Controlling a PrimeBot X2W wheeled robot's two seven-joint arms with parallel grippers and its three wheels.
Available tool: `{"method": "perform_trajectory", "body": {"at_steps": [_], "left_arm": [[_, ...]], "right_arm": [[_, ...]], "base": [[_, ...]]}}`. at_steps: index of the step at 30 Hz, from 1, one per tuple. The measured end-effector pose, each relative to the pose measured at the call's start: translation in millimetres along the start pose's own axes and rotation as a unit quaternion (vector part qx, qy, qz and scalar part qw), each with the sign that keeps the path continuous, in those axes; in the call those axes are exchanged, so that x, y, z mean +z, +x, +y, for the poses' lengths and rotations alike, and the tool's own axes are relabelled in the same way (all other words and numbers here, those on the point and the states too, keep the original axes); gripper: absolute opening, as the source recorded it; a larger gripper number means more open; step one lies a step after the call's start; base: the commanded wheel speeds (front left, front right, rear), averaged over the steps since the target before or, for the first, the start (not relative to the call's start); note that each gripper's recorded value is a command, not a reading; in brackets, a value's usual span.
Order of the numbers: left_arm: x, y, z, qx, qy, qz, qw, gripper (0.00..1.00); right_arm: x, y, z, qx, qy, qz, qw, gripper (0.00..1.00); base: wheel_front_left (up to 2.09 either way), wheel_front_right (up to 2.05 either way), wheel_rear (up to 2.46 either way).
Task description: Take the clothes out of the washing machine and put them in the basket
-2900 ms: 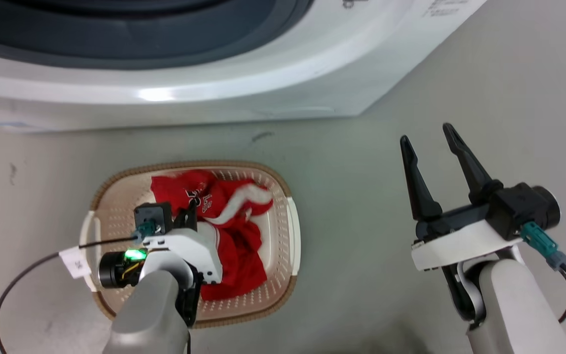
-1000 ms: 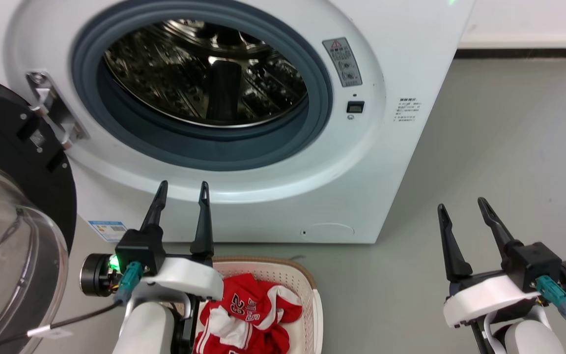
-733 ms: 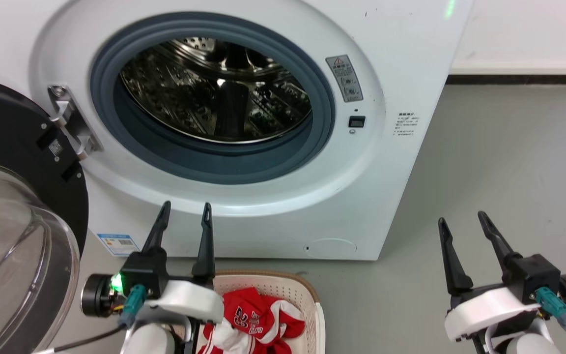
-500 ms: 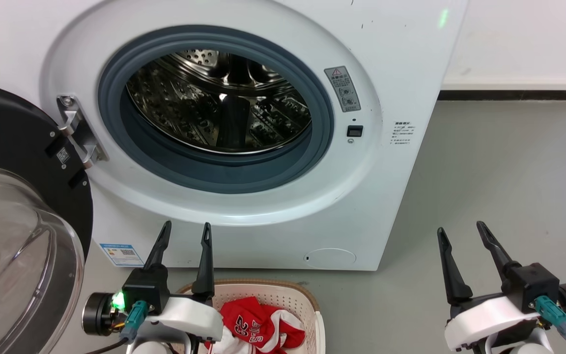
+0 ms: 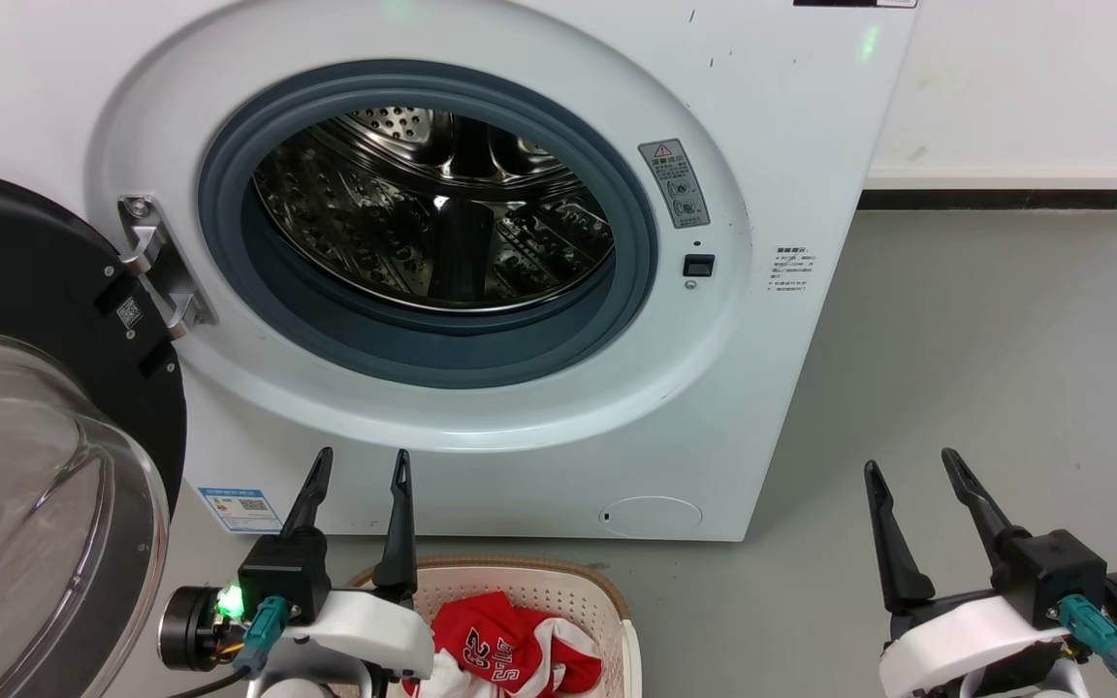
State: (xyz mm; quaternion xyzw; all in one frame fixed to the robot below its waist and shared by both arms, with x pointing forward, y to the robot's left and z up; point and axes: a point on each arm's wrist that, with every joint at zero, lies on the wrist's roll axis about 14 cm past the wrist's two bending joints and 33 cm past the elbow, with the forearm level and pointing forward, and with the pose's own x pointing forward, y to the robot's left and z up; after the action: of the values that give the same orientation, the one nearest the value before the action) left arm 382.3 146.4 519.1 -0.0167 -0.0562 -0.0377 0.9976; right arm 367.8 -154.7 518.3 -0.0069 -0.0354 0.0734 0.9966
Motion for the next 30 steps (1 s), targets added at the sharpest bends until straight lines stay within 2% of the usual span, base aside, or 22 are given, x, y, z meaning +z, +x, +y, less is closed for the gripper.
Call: {"method": "perform_trajectory", "body": {"at_steps": [11,12,16,30], "left_arm": [[-1.8,0.1,0.3,0.000,-0.002,0.003,1.000,1.00],[-4.2,-0.7,0.3,0.001,-0.003,0.007,1.000,0.00],[-24.0,-10.0,2.5,0.006,-0.011,0.041,0.999,0.00],[-32.7,-11.1,19.2,0.048,-0.147,0.069,0.986,0.00]], "right_arm": [[-0.5,-0.6,-0.7,-0.001,0.001,0.001,1.000,1.00],[-2.9,-1.1,-0.5,-0.001,0.002,0.005,1.000,0.00],[-18.2,-7.5,-0.7,-0.004,0.013,0.029,0.999,0.00],[-26.0,-9.5,-11.6,-0.038,0.157,0.040,0.986,0.00]], "base": [[0.00,0.00,0.00],[0.00,0.00,0.00],[0.00,0.00,0.00],[0.00,0.00,0.00]]}}
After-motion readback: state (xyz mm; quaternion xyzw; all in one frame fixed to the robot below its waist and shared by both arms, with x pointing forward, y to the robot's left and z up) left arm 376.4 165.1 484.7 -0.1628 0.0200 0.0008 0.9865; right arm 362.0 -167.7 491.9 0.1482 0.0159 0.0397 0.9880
